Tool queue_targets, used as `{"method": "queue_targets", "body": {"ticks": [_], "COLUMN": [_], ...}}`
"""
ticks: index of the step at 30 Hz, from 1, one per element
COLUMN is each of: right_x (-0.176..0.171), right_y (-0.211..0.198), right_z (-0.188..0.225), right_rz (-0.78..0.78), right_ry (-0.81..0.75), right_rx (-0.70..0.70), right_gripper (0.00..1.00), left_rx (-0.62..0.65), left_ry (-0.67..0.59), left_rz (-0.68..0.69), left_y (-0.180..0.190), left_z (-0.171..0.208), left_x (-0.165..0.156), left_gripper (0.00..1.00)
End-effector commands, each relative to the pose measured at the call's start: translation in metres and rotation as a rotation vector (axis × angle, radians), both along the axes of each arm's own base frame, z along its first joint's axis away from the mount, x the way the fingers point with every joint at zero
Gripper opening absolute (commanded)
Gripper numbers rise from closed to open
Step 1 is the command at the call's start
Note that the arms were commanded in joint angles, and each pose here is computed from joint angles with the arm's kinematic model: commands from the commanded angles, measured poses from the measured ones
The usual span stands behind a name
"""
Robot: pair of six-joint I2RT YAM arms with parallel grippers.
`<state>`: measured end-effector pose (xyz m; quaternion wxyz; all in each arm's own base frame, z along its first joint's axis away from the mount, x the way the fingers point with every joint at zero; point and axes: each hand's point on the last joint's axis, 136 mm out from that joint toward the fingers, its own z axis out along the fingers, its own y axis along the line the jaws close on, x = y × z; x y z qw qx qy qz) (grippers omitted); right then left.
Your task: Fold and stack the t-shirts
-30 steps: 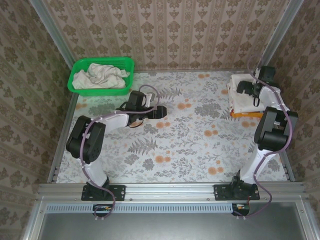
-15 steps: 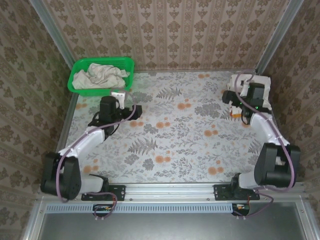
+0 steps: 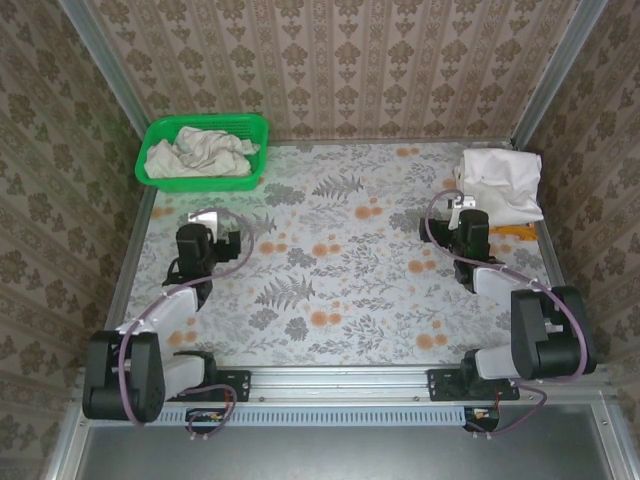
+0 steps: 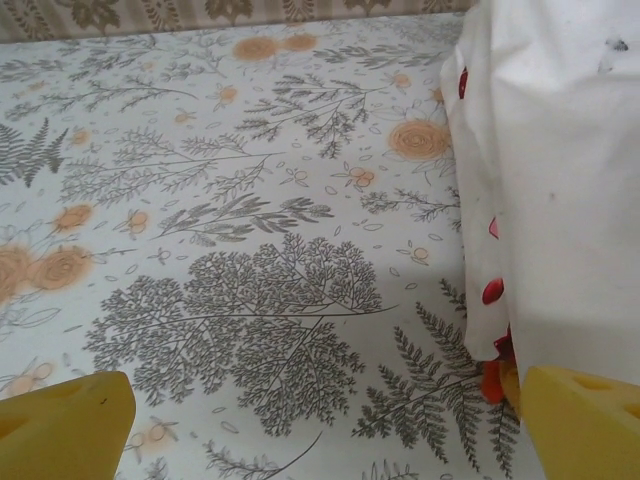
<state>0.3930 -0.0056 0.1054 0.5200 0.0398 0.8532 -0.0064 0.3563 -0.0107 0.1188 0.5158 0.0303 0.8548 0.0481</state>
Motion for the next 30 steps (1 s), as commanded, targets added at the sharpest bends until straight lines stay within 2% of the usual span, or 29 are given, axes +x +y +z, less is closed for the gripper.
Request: {"method": "queue_targets", "body": {"ticks": [1,4,7,11,13,16,30], "right_x": [0.007,0.006,0.006,0.006,0.007,0.007,0.007], "right_y": [-0.001,-0.005,-0.003,0.001,0.001,0.001,0.001], "right_z": [0.002,-0.005,-0.006,-0.008,-0.008,-0.008,-0.008], "right_rz": [-0.002,-0.025,-0.013,0.01,0.009,0.009,0.009], "right_ry": [-0.11,-0.16,-0.147,-0.125,-0.125,-0.126,-0.126], "right_rx": [-0.034,-0.036,-0.036,-0.036,-0.036,-0.036,-0.036], "right_gripper": [1.0,1.0,1.0,1.0,1.0,1.0,1.0], "left_rx": [-0.007,-0.027,-0.144,-0.098,-0.028,-0.024,-0.017], "left_ry": [-0.116,-0.145,-0.162,-0.109,-0.087,-0.12,-0.113], "left_rz": [0.013,0.002,-0.001,-0.064,-0.062,-0.028,-0.025], "left_y": [0.016,0.021,0.029,0.012,0.004,0.01,0.009], "left_z": [0.005,0.004,-0.003,-0.016,-0.023,-0.025,-0.026], "left_x": [0.012,0.022,0.031,0.042,0.045,0.042,0.042], "left_gripper": [1.0,1.0,1.0,1.0,1.0,1.0,1.0]}}
